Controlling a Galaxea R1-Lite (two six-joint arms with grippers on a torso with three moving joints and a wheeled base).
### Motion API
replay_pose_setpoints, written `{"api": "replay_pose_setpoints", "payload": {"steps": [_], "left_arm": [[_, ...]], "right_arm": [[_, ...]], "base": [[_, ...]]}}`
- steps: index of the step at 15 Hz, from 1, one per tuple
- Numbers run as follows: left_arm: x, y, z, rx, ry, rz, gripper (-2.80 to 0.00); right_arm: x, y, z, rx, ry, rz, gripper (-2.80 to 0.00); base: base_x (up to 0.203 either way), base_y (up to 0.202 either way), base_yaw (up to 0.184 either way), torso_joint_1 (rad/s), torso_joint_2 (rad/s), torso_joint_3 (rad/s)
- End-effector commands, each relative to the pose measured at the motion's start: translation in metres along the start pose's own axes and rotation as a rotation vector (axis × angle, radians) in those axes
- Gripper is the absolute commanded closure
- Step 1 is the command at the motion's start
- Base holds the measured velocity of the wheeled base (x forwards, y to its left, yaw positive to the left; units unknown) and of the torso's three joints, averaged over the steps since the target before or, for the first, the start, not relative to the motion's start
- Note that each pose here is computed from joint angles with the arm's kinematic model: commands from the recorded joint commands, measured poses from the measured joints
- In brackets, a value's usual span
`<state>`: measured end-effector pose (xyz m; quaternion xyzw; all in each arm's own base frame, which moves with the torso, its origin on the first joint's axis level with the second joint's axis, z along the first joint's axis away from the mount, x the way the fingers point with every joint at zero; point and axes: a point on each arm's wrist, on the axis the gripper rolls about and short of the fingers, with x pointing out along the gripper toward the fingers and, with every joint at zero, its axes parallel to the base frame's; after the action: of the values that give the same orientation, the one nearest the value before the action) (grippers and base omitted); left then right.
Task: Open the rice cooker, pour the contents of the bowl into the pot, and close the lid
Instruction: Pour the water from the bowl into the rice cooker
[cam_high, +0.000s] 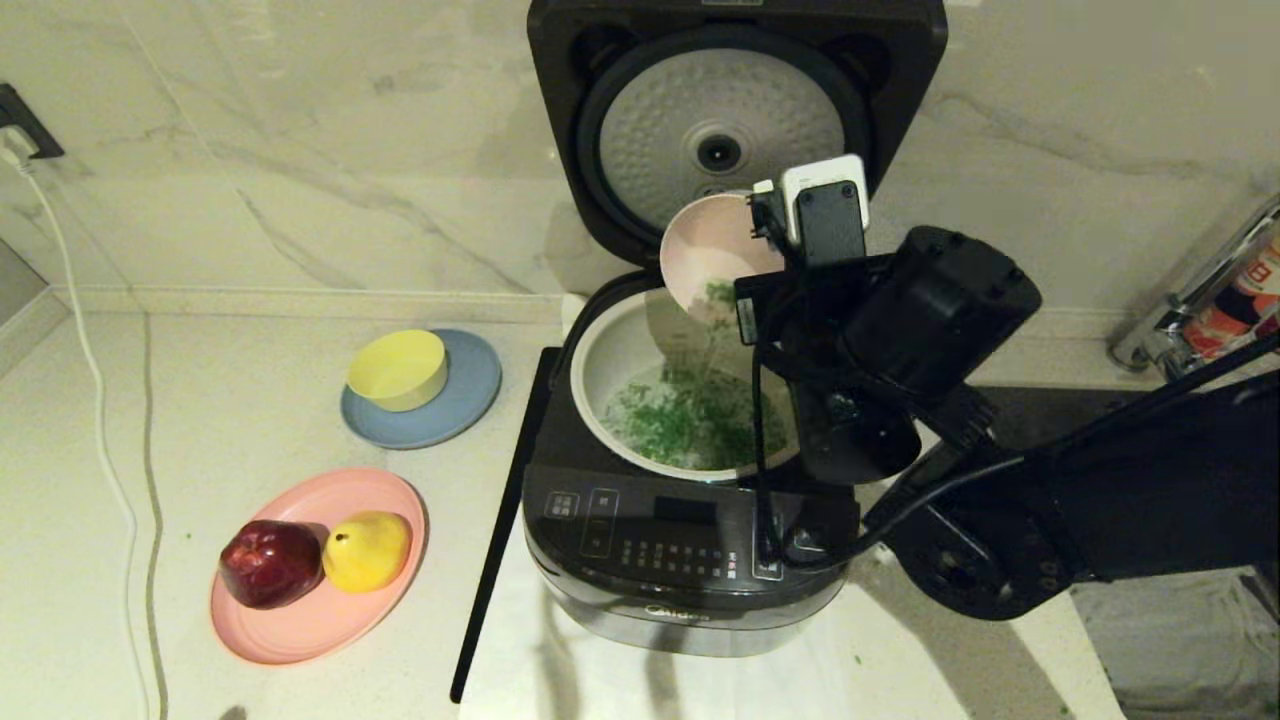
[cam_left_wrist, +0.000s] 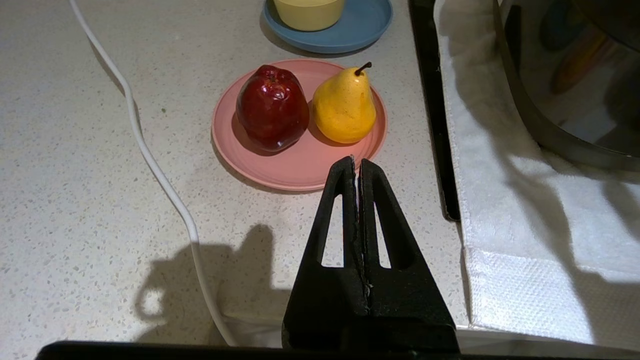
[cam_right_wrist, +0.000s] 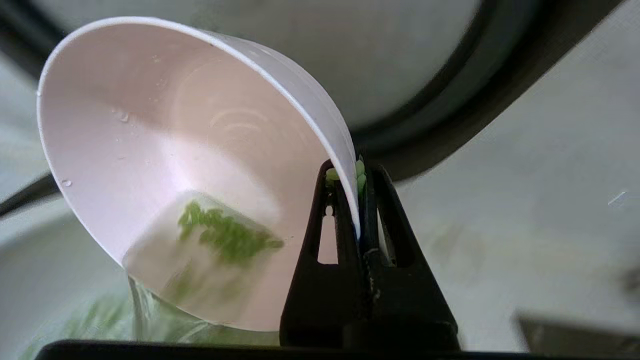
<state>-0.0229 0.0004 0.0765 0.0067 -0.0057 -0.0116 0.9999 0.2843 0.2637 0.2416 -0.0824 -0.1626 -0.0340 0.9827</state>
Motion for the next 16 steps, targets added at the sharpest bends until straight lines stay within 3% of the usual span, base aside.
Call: {"api": "replay_pose_setpoints", "payload": {"steps": [1, 9, 16], "left_arm": [[0.001, 0.0, -0.002, 0.0, 0.007, 0.0, 0.0], [0.001, 0.0, -0.002, 0.0, 0.007, 0.0, 0.0], [0.001, 0.0, -0.002, 0.0, 0.007, 0.0, 0.0]], "right_arm": [[-0.004, 0.007, -0.019, -0.02, -0.087, -0.037, 0.0], [-0.031, 0.02, -0.022, -0.06, -0.08, 0.081, 0.0], [-0.034, 0.016, -0.01, -0.047, -0.104, 0.087, 0.0]], "base": [[0.0, 0.0, 0.0, 0.0, 0.0, 0.0], [0.0, 0.0, 0.0, 0.0, 0.0, 0.0], [0.0, 0.0, 0.0, 0.0, 0.0, 0.0]]}}
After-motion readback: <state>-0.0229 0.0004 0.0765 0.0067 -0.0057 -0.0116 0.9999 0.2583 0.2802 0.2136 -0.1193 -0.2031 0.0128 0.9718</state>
